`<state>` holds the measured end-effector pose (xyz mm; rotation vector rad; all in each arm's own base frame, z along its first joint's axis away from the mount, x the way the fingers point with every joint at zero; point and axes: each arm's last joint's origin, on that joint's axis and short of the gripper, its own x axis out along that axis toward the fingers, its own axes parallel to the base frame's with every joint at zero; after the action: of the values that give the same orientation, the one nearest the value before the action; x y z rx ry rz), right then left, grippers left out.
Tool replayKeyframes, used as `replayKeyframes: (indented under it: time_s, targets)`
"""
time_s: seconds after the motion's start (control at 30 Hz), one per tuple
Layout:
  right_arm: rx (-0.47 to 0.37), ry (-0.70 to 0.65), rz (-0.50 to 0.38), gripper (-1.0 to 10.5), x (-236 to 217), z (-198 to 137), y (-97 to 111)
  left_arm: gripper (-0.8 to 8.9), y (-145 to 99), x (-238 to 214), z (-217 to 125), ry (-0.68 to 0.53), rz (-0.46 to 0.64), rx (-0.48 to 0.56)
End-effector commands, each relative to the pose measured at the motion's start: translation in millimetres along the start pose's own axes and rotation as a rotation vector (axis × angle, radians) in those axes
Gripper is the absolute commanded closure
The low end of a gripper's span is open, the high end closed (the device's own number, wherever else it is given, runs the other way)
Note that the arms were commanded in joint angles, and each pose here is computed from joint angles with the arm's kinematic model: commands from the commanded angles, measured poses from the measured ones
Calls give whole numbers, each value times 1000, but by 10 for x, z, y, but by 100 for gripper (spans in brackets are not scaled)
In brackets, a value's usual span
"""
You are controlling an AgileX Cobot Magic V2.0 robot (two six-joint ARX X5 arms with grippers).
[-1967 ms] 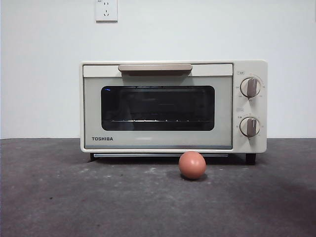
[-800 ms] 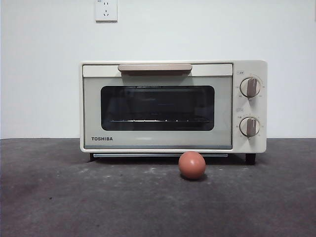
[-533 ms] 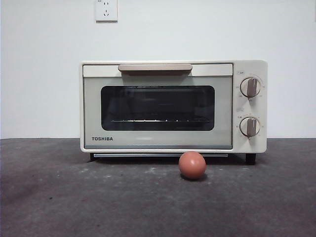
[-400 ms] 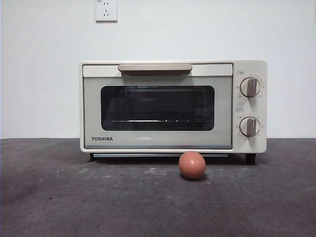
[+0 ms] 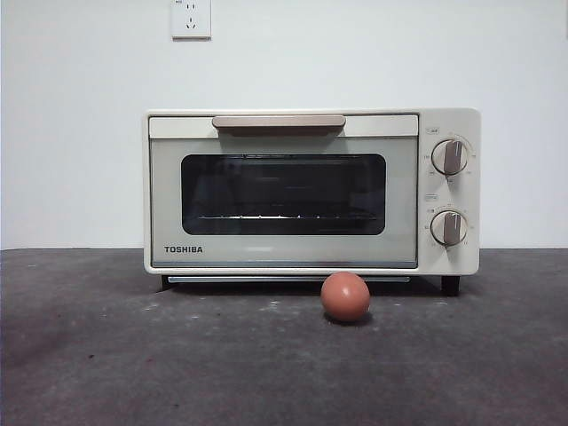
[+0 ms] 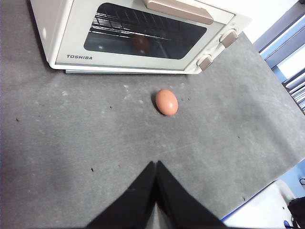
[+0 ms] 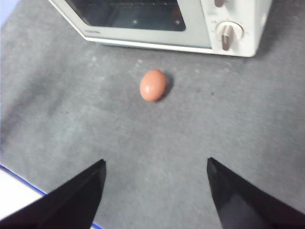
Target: Eggoven
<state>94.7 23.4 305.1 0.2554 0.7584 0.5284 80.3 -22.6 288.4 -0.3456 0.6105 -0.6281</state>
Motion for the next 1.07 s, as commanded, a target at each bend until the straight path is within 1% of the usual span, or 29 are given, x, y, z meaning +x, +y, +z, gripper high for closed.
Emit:
replayKeyframes:
  time_s: [0.03, 0.27, 0.47, 0.67, 0.83, 0.93, 1.07]
  targets:
    - [33, -13, 34, 603, 70, 124, 1, 806, -29, -22, 46, -17, -10, 23]
    - [46, 56, 83, 603, 480, 337, -14, 806, -30, -22, 47, -18, -11, 21]
    - [31, 102, 83, 603, 985, 459, 81, 806, -30, -22, 46, -17, -11, 21]
    - [23, 153, 46, 603, 1521, 461, 186, 806, -30, -22, 46, -17, -11, 21]
    - [-14, 196, -21, 603, 1924, 444, 278, 806, -30, -22, 46, -17, -11, 21]
    - [-27, 223, -41, 603, 2134, 450, 318, 806, -30, -22, 46, -17, -11, 21]
    - [-47, 276, -118, 603, 2498, 435, 342, 806, -32, -21, 45, -15, -13, 22]
